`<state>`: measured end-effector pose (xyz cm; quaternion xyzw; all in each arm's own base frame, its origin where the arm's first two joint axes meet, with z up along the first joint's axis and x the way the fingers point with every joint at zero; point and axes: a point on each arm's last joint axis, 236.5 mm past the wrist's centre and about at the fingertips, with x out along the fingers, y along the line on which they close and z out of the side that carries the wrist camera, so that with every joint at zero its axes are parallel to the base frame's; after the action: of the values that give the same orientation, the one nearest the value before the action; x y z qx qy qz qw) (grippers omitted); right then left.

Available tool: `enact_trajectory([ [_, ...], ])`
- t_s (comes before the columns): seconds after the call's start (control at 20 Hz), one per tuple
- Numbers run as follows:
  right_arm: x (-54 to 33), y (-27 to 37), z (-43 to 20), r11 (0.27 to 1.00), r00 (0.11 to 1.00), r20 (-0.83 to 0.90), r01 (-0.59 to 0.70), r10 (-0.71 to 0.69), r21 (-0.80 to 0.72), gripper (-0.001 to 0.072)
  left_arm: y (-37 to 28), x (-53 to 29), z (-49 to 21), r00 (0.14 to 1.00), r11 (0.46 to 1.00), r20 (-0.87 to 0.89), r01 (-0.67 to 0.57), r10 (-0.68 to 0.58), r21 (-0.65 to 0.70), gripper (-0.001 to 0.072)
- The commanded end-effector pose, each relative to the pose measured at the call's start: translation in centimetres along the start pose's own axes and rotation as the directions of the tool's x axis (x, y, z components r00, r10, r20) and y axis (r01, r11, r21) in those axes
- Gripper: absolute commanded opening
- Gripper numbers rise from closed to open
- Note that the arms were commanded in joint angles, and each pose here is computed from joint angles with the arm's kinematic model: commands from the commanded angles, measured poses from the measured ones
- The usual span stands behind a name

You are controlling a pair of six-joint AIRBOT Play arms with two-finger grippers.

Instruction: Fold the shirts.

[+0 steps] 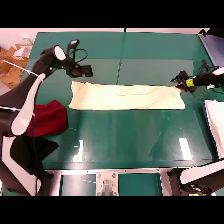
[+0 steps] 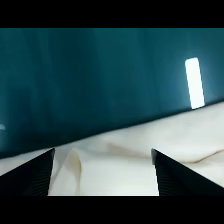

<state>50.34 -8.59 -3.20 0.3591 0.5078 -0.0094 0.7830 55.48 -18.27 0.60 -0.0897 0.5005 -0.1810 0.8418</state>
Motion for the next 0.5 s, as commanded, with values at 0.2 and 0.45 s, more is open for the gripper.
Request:
enact_trajectory([
  [0.2, -5.1, -7.0, -2.5, 0.995, 0.975, -0.203, 0.076, -0.087, -0.062, 0.0497, 4.1, -5.2, -1.7, 0.984, 0.991, -0.179, -0.035, 0.01, -0.133, 0.0693],
  [0.45, -1.8, -10.1, -5.0, 0.997, 0.95, -0.303, 0.062, -0.075, -0.05, 0.0496, 3.1, -5.5, -3.4, 0.968, 0.992, -0.251, -0.005, -0.028, -0.128, 0.0022],
])
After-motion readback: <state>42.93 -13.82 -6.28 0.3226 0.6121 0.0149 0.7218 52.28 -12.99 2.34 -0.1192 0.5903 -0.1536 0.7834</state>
